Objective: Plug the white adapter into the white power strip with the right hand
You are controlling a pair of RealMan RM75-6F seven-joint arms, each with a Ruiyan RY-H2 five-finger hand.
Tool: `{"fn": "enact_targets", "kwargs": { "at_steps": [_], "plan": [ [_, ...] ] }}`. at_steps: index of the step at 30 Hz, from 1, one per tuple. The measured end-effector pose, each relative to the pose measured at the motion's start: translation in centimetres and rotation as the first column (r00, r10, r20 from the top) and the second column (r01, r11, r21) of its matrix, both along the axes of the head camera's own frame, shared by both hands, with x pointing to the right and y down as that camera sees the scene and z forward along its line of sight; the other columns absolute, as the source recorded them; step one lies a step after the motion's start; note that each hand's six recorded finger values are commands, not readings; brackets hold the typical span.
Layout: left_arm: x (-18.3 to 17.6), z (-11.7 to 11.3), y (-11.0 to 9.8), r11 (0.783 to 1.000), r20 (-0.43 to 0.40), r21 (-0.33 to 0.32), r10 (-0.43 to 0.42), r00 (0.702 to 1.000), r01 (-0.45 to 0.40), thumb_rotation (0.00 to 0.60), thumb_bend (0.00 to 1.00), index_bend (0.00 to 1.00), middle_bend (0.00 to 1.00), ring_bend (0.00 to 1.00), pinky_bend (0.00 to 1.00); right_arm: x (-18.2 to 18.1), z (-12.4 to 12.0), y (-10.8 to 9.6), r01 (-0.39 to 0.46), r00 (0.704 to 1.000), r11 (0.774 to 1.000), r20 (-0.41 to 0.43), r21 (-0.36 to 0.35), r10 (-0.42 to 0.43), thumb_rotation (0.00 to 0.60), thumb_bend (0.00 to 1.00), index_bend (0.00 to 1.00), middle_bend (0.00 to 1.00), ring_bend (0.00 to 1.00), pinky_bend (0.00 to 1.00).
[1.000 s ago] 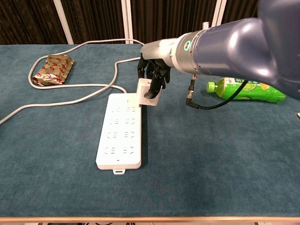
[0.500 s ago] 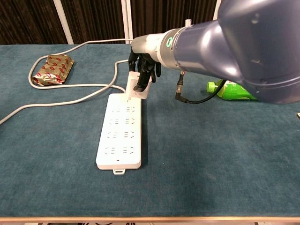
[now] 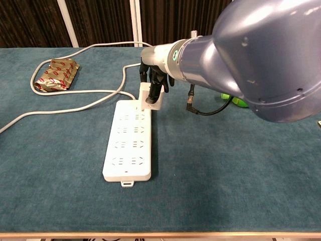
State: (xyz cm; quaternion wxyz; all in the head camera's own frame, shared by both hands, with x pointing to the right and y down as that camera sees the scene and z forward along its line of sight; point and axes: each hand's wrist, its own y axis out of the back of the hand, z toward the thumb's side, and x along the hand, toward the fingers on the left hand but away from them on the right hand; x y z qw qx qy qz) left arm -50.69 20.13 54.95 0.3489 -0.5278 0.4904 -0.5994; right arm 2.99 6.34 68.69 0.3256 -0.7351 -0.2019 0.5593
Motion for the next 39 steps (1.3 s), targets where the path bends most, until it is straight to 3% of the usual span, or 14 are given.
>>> {"fn": "enact_targets", "kwargs": {
  "at_steps": [14,26,39],
  "plan": [
    [-0.02,0.0,0.0,1.0,0.0,0.0,0.0,1.0,0.0,0.6,0.07,0.11,0.0,0.0,0.0,-0.44,0.04,0.02,0.041,0.998,0.998,-0.051,0.056,-0.038,0.6,0.55,0.72,0.64,0.55,0.38],
    [-0.01,0.02,-0.02,1.0,0.002,0.001,-0.001,1.0,0.001,0.6,0.07,0.11,0.0,0.0,0.0,-0.55,0.21,0.36,0.046,0.995,0.999,-0.085,0.02,-0.045,0.6,0.55,0.72,0.64,0.55,0.38],
    [-0.04,0.01,-0.01,1.0,0.004,0.0,-0.002,1.0,0.002,0.6,0.07,0.11,0.0,0.0,0.0,-0.85,0.12,0.06,0.036,0.994,0.999,-0.102,0.031,-0.033,0.6,0.55,0.72,0.64,0.55,0.38]
  ]
}}
